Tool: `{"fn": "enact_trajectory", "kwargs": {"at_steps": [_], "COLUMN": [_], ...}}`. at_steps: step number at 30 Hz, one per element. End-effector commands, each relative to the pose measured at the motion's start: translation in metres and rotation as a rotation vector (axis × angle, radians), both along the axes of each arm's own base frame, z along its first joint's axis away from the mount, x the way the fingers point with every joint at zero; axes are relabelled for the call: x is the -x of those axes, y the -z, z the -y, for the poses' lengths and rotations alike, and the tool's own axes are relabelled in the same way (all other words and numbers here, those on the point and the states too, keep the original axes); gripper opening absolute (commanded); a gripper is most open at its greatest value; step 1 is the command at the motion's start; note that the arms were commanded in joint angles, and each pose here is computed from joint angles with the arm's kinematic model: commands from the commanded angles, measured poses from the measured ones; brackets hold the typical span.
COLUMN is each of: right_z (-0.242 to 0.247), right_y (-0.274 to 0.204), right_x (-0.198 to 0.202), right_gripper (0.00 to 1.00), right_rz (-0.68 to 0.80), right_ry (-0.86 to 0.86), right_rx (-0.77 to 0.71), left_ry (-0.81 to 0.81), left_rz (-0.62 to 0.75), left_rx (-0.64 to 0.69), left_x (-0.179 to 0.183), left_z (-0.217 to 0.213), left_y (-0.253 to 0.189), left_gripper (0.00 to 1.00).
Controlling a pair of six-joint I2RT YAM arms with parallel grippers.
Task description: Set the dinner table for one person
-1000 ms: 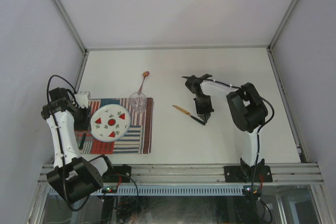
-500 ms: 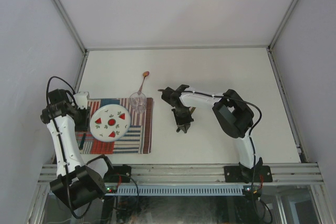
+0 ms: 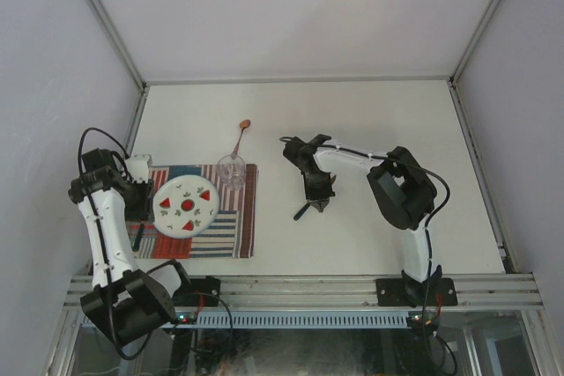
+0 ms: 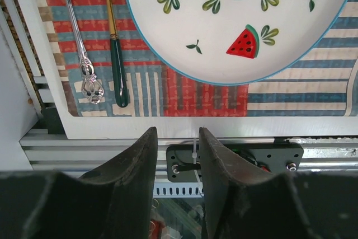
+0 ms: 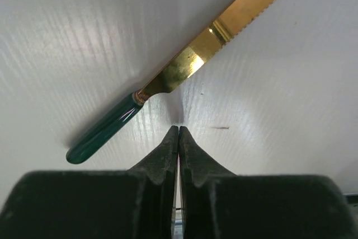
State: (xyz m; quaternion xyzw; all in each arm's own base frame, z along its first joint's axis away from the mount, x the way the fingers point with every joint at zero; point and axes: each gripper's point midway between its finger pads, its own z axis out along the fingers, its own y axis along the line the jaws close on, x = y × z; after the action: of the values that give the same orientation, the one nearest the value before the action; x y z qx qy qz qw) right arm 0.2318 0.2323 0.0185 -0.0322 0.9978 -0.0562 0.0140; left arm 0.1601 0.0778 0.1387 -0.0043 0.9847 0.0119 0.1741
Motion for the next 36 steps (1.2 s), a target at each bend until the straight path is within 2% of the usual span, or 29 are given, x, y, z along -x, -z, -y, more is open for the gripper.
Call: {"fn": "enact_trajectory", "kwargs": {"at_steps": [1,11,19,29,36], "right_z": [-0.004,-0.003,0.013,0.026,0.024], "right_y": [-0.002,0.026,0.015,0.008,0.015], "right_x": [-0.017,-0.033,-0.061,-0.105,-0.12], "right_gripper": [0.0,0.0,0.0,0.0,0.0], "right_rz": [0.052,0.047,0.072,0.101,0.087], "right_ry": [0.032,0.082,0.074,0.105,0.105], "right_rx": [-0.004,0.018,0.061,0.015,-0.01], "left_ry": [-0.003,-0.01,-0.073,-0.13,-0.146], "left_rz": [0.074,0.065,0.069,0.065,0.083], "left_rx": [-0.008,-0.044,-0.015,0.043,0.025], "left_x": [-0.013,-0.004,-0.01,-0.031,-0.036], "left_z": [-0.003,-0.006,-0.005,-0.007,-0.013], "left_y": [-0.025,-0.025,-0.025,-0.032,-0.039], "left_gripper": [0.4,0.4,0.4,0.4,0.4]}}
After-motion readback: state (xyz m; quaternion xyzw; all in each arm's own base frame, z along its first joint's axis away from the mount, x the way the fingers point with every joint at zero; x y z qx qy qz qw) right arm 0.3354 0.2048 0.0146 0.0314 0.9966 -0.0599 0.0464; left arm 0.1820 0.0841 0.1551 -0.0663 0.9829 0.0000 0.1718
